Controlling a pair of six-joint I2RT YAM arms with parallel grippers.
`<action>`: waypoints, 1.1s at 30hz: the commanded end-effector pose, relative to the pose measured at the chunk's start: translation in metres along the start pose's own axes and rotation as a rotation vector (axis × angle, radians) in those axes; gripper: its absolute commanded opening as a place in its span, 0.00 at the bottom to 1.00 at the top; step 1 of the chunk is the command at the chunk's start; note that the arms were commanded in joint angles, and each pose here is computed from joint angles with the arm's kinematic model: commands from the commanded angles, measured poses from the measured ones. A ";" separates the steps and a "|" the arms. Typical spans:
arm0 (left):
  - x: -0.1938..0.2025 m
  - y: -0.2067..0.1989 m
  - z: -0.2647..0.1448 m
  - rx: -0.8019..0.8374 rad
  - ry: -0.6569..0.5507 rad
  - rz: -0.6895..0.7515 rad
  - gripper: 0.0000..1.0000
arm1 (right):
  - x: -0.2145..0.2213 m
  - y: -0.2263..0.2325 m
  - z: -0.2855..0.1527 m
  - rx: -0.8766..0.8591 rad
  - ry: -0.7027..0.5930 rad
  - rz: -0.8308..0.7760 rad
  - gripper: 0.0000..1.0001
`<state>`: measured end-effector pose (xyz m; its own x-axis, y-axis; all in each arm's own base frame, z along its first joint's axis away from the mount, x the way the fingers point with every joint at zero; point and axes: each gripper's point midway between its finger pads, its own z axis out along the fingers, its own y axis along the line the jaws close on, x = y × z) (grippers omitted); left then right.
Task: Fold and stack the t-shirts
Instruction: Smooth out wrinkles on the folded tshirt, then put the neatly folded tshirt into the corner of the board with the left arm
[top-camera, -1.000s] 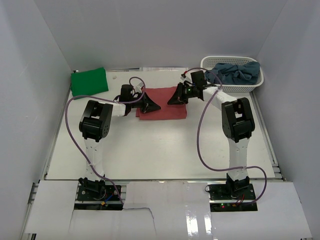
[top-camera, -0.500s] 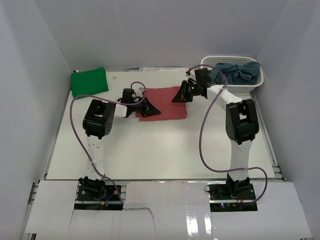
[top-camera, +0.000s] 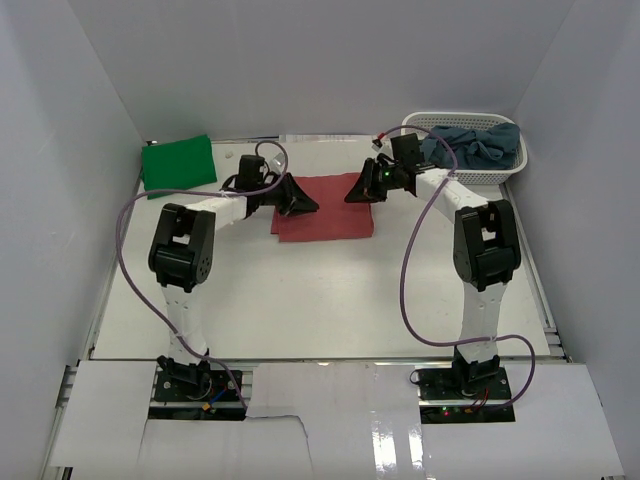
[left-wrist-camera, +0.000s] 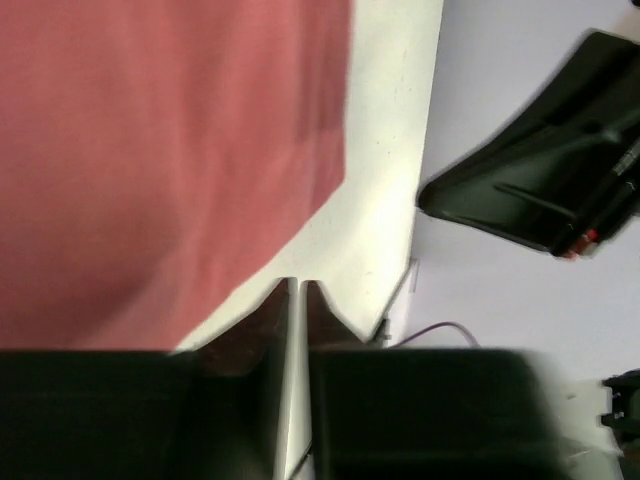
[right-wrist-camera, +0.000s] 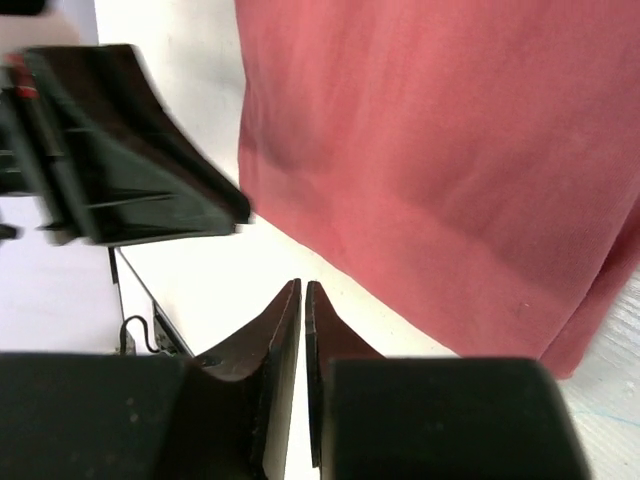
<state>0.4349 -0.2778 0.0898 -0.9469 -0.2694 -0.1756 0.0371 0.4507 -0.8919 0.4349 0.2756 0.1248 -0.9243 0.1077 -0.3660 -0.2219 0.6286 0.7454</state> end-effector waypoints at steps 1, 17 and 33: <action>-0.023 -0.055 -0.040 -0.009 -0.088 0.146 0.33 | -0.021 0.026 -0.027 -0.026 -0.078 -0.081 0.12; -0.076 0.076 -0.089 -0.594 -0.180 0.137 0.82 | -0.024 0.038 -0.070 0.023 -0.142 -0.160 0.53; -0.069 0.110 -0.055 -0.538 -0.089 0.091 0.77 | -0.021 0.036 -0.098 0.031 -0.174 -0.171 0.53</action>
<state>0.4930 -0.1522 0.0413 -0.8929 -0.2926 -0.3421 -0.0902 0.8608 -0.5010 0.4206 0.2224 0.2075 -0.8200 0.1381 -0.5554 -0.3342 0.6723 0.6605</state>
